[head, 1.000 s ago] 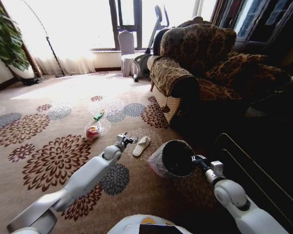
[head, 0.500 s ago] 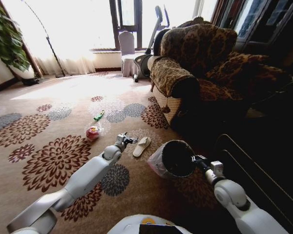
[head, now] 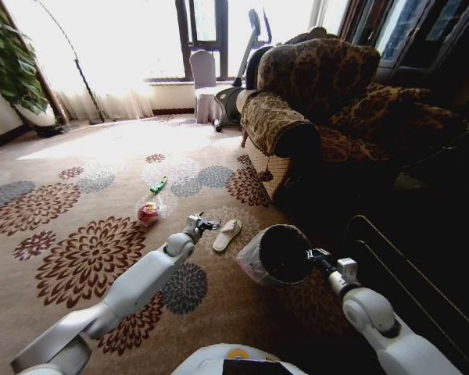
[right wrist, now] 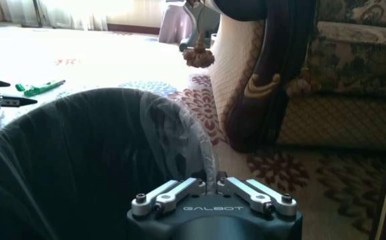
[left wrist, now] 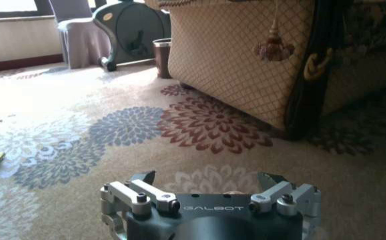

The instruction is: Pick up the trash from the ground and place it into the trash bin.

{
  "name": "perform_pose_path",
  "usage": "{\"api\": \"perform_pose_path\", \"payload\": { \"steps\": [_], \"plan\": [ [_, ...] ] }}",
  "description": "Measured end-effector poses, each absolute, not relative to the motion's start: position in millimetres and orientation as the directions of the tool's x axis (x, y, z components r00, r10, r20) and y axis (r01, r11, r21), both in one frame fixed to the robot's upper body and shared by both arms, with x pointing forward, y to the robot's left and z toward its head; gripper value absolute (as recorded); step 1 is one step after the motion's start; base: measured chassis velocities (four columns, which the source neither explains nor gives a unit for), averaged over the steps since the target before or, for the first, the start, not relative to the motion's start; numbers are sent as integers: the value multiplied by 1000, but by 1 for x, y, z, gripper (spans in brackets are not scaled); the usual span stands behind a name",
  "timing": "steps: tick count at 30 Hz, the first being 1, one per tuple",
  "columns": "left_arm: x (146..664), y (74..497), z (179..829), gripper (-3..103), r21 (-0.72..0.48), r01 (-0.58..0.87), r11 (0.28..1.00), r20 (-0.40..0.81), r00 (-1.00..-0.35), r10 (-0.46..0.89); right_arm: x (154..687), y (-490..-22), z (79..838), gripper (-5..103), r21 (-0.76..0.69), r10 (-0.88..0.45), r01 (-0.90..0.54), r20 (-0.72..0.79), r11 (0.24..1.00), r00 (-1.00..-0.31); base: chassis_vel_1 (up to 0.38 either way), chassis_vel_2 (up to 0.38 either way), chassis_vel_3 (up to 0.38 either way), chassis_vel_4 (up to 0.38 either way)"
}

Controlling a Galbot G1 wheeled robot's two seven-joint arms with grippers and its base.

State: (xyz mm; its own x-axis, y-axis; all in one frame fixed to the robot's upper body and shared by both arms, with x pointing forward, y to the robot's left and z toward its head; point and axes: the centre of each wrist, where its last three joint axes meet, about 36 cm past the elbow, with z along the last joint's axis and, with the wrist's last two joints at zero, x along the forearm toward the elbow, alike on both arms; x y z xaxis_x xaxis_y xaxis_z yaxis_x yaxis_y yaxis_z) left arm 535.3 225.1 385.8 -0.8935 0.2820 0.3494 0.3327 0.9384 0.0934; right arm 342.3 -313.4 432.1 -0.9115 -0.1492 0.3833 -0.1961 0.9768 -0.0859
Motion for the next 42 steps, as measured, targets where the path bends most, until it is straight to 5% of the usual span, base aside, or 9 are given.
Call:
{"api": "perform_pose_path", "payload": {
  "steps": [19,42],
  "plan": [
    [499,199,375,100,115,305,945,364,-899,245,335,-299,449,2,-91,-68,-105,337,990,-939,0,0,0,0],
    [508,213,363,100,111,301,947,383,-893,238,338,-301,451,2,-85,-82,-118,342,989,-936,0,0,0,0]
  ]
}}
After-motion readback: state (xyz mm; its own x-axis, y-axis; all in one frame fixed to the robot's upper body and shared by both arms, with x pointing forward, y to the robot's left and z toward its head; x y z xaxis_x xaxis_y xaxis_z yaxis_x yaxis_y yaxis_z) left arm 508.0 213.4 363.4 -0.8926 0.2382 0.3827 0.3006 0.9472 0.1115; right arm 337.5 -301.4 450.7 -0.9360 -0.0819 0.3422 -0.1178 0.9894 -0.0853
